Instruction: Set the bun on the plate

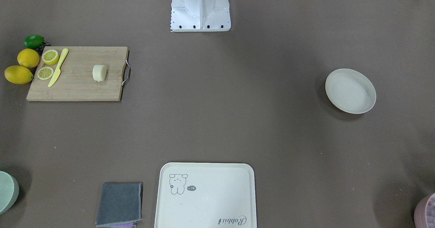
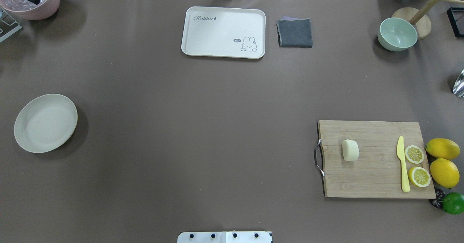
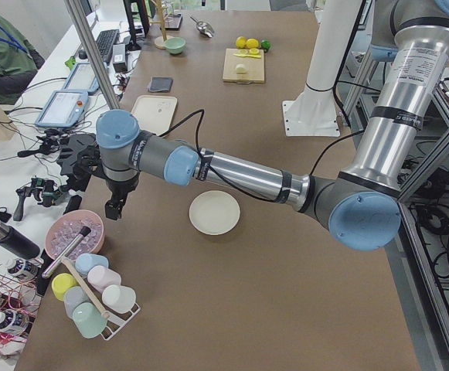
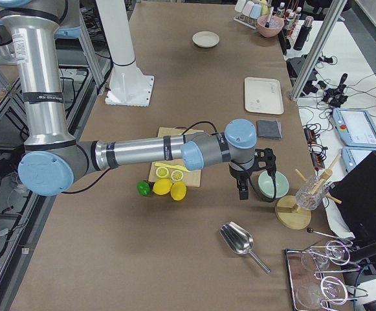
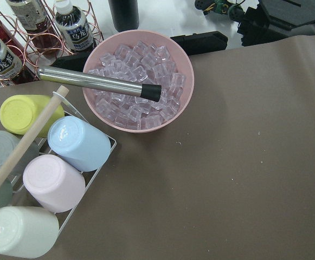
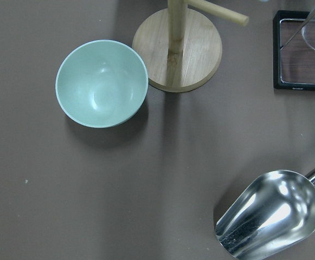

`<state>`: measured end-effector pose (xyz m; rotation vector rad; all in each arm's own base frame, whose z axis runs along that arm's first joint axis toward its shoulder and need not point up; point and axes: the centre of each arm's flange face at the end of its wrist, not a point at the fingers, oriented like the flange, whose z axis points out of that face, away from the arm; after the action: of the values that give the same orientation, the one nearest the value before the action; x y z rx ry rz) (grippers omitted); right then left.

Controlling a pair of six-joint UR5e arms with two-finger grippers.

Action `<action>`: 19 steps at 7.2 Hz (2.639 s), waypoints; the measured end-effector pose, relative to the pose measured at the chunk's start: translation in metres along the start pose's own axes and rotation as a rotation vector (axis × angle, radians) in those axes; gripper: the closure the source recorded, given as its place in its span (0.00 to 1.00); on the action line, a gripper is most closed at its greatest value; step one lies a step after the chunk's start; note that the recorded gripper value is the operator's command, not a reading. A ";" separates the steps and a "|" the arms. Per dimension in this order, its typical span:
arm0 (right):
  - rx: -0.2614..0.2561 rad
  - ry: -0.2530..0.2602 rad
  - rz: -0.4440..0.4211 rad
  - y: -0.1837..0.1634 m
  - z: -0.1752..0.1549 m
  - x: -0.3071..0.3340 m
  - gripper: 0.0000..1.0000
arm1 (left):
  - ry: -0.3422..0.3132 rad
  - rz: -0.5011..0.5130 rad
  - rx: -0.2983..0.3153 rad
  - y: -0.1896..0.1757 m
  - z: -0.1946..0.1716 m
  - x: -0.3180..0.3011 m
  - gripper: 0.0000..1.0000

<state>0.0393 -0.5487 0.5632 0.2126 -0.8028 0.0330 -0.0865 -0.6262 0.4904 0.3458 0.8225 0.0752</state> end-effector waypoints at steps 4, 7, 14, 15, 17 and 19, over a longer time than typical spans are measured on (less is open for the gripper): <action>0.010 -0.002 0.013 -0.005 -0.004 -0.005 0.00 | 0.036 0.055 -0.085 0.005 0.050 0.035 0.02; 0.029 -0.009 -0.008 -0.019 -0.012 -0.020 0.00 | 0.073 0.089 -0.212 0.046 0.119 0.063 0.02; 0.016 -0.068 -0.087 -0.036 -0.005 -0.075 0.00 | 0.107 0.137 -0.375 0.097 0.203 0.096 0.02; 0.029 -0.073 -0.087 -0.034 -0.012 -0.082 0.00 | 0.112 0.149 -0.399 0.105 0.219 0.101 0.02; 0.045 -0.077 -0.080 -0.031 -0.022 -0.090 0.00 | 0.120 0.171 -0.440 0.119 0.251 0.104 0.03; 0.052 -0.070 -0.073 -0.026 -0.025 -0.087 0.00 | 0.132 0.206 -0.463 0.132 0.279 0.108 0.15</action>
<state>-0.0009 -0.5647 0.4791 0.2929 -0.8637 -0.0224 0.1994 -0.5563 0.6331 -0.0139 0.8701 0.4768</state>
